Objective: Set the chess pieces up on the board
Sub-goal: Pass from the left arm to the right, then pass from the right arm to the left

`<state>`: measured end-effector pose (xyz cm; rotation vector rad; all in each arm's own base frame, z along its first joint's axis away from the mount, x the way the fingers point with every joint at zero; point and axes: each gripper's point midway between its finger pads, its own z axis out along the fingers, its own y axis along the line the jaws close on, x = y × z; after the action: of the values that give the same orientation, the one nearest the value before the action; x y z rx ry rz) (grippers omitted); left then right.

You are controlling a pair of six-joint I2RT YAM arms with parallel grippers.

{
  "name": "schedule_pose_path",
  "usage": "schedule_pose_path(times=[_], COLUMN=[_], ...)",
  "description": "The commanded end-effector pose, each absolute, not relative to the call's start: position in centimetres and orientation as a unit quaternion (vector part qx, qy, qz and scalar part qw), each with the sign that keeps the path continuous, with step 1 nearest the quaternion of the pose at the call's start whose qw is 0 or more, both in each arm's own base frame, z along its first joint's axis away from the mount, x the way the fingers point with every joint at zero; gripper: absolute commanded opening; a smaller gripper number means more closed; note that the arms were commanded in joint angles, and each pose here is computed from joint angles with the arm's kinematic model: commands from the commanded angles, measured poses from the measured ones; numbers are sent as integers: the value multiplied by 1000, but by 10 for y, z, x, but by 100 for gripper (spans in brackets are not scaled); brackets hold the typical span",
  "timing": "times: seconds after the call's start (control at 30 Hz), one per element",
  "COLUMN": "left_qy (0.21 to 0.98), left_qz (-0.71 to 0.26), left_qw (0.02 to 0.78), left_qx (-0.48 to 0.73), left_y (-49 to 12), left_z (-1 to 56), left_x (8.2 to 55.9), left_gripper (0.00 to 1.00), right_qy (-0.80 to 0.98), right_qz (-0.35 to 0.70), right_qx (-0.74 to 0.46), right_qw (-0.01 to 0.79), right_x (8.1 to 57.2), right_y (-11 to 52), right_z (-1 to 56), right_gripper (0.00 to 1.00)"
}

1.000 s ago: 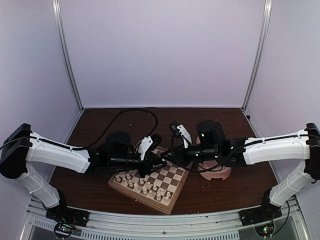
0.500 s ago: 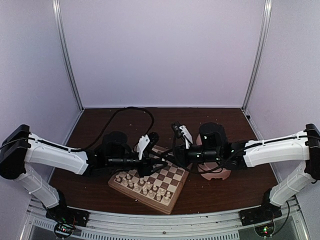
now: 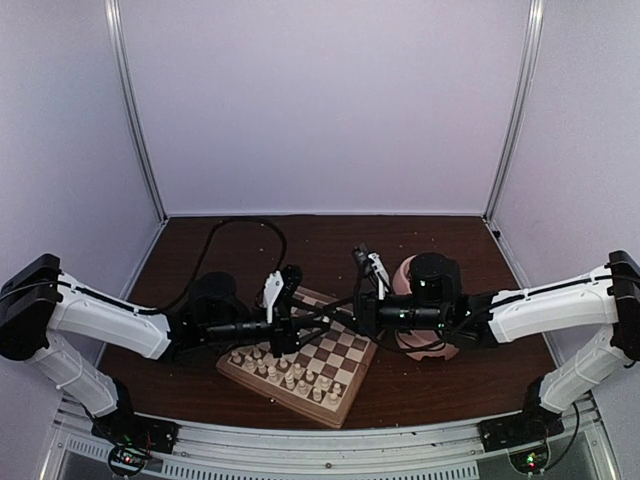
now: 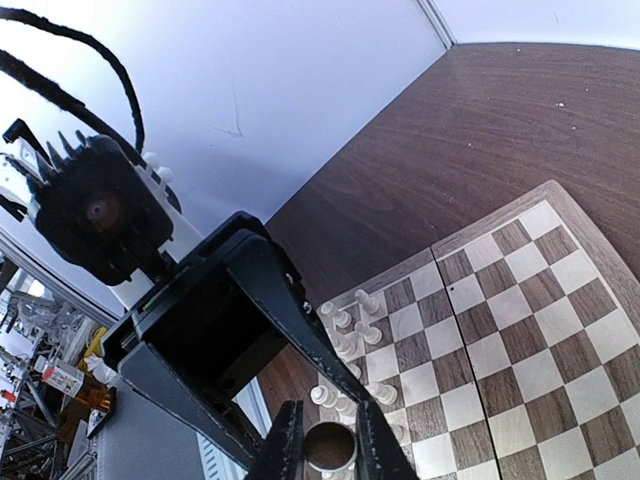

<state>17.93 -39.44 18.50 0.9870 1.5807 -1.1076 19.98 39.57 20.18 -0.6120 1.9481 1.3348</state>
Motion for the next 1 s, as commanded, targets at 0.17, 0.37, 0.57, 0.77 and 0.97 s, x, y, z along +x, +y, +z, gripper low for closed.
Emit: schedule_pose_path(times=[0.17,0.37,0.57,0.77,0.97], left_qy=[563,571,573,567,563], left_qz=[-502,-488,-482,-487,-489], left_qw=[539,546,552,554,554], left_qx=[376,371,367,367,369], left_y=[-390,-389,-389,-390,-390], left_z=[219,216,215,217,219], left_x=[172,178,181,180,178], left_gripper=[32,37,41,31,17], right_qy=[704,691,691,691,691], right_qz=[576,607,618,619,619], right_qx=[-209,-193,-179,-179,-181], right_qw=[360,342,330,327,326], right_x=[197,197,199,199,199], right_y=[393,398,402,404,405], right_z=[234,238,236,233,232], right_gripper=[3,2,0,0,0])
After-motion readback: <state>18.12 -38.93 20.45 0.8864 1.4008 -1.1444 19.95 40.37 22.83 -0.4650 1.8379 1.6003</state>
